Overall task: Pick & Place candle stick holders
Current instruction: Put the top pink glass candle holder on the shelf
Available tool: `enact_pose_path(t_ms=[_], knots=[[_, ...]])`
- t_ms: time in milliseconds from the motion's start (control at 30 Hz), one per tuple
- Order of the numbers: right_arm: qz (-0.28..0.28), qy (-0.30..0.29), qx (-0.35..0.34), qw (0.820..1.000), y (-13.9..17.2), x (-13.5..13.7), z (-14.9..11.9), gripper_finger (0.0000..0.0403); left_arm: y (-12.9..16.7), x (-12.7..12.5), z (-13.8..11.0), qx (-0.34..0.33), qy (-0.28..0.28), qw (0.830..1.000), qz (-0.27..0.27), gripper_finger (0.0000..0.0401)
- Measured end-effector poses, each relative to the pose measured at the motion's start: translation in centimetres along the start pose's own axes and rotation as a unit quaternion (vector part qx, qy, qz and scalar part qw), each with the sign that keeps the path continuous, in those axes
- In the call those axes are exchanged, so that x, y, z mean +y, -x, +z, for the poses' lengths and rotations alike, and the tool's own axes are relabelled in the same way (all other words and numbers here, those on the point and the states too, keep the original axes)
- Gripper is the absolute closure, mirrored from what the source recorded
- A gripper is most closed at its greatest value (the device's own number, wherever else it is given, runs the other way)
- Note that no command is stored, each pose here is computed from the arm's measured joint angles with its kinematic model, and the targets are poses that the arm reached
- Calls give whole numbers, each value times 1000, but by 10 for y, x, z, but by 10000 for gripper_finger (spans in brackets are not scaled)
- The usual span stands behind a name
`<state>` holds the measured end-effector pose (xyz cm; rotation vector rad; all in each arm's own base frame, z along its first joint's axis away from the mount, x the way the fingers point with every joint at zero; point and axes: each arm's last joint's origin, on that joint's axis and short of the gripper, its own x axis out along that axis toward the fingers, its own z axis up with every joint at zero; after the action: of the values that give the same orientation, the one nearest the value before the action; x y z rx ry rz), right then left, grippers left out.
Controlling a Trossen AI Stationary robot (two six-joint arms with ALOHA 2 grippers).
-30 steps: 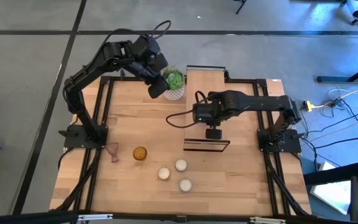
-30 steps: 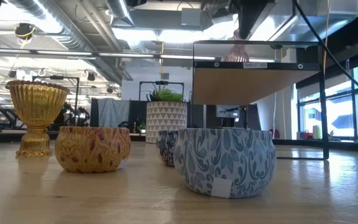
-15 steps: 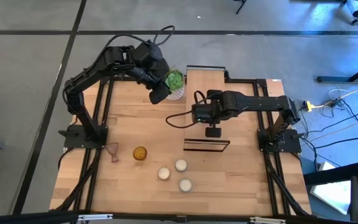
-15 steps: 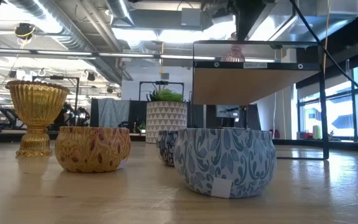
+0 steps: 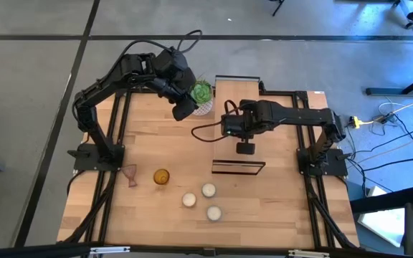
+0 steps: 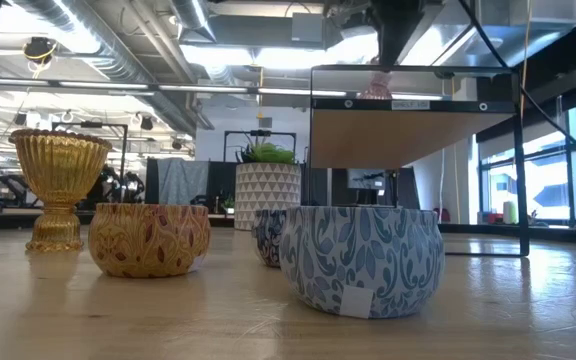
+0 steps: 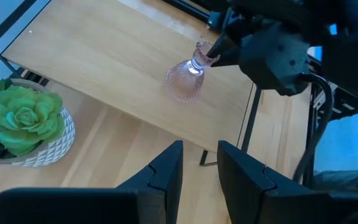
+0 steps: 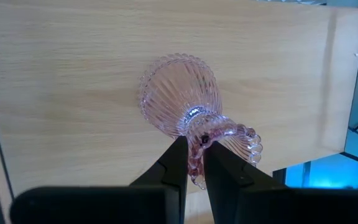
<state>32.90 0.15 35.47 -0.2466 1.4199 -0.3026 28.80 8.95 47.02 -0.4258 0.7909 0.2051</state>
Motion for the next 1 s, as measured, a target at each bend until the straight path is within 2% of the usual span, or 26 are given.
enact_pose_path(t_ms=[567,1000], knots=[[-13,-54,24,998,-15,-42,-2,358,0,0,0,0,-2,1000,0,306],[9,-66,30,997,-20,-54,-4,358,0,0,0,0,-2,1000,1,306]])
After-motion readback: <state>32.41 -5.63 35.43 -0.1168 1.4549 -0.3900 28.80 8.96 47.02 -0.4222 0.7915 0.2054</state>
